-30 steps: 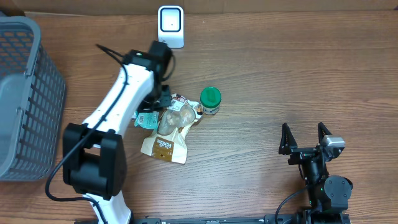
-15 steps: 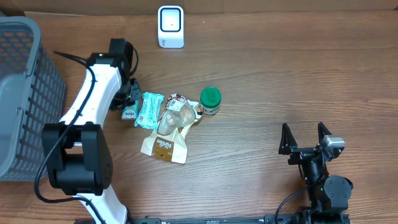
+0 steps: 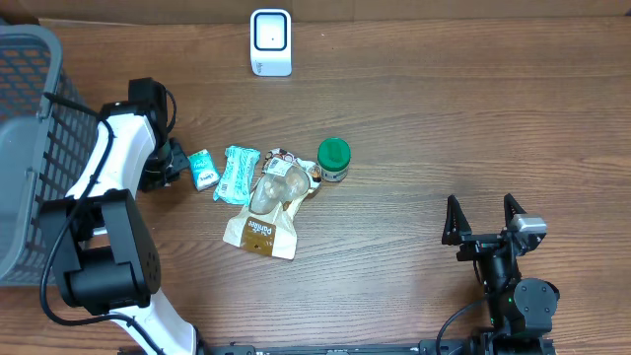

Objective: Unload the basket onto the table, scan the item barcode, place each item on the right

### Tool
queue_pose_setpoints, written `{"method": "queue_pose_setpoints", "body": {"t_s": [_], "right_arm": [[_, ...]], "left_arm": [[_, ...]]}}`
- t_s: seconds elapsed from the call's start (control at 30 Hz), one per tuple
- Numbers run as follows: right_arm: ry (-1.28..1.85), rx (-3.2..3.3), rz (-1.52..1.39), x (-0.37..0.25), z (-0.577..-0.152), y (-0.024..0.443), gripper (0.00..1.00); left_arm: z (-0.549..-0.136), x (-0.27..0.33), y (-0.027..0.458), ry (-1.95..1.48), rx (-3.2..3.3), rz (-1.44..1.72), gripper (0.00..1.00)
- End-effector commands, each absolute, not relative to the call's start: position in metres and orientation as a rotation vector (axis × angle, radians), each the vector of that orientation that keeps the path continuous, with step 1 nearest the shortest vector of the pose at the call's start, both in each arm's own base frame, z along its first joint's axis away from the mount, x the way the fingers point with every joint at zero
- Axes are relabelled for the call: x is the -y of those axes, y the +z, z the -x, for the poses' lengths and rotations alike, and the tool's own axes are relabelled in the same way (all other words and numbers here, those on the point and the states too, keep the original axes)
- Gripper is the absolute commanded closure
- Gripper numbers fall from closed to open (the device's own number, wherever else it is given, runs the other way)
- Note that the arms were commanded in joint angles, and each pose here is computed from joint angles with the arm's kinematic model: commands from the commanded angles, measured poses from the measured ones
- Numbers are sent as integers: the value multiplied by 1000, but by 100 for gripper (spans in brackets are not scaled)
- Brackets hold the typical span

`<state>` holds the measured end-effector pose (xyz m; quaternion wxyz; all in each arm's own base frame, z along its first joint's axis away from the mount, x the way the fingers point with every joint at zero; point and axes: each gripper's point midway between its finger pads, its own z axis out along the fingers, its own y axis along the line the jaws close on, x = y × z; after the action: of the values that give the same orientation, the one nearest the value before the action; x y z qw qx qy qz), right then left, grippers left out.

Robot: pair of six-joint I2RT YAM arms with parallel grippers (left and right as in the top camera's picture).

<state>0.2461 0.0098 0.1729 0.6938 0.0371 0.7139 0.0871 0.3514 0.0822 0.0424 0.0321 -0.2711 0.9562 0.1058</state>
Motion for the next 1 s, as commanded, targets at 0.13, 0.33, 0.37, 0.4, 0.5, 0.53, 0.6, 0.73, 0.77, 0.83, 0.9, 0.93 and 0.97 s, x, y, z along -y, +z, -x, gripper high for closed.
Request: {"method": "queue_pose_setpoints", "body": {"t_s": [0.13,0.33,0.37,0.4,0.5,0.53,0.6,0.73,0.77,0.83,0.9,0.93,0.97], "right_arm": [[198,-1590,-77,-11,-246,171,0],[198,-1590,-77,-11,-246,171,0],[198,-1590,-77,-11,-246,171,0],[198,-1590,-77,-11,-246,171,0],[198,-1590,-77,-11,-246,171,0],[198,-1590,-77,-11,-246,171,0],[198,-1590,-77,-11,-246,171,0],[198,-1590,-77,-11,-246,171,0],[198,-1590,-77,-11,-246,171,0],[198,-1590,-77,-11,-246,171,0],[198,-1590,-77,-11,-246,171,0],[198,-1590,-77,-11,-246,171,0],[198,-1590,-77,-11,-246,171,0]], "left_arm": [[-337,-39,-1,121,-3025,715,96],[-344,1,-10,24,-3026,571,96],[-345,8,-10,16,-3025,540,96],[-347,16,-10,12,-3024,507,96],[-345,36,-10,8,-3032,445,96],[-345,40,-10,7,-3033,437,96],[-344,44,-10,6,-3034,444,96],[-339,43,-10,15,-3050,470,96],[-337,41,-10,19,-3057,474,96],[-333,36,-10,42,-3074,491,96],[-330,30,-8,52,-3084,514,94],[-330,28,-7,54,-3089,515,87],[-332,26,-3,53,-3093,509,73]]}}
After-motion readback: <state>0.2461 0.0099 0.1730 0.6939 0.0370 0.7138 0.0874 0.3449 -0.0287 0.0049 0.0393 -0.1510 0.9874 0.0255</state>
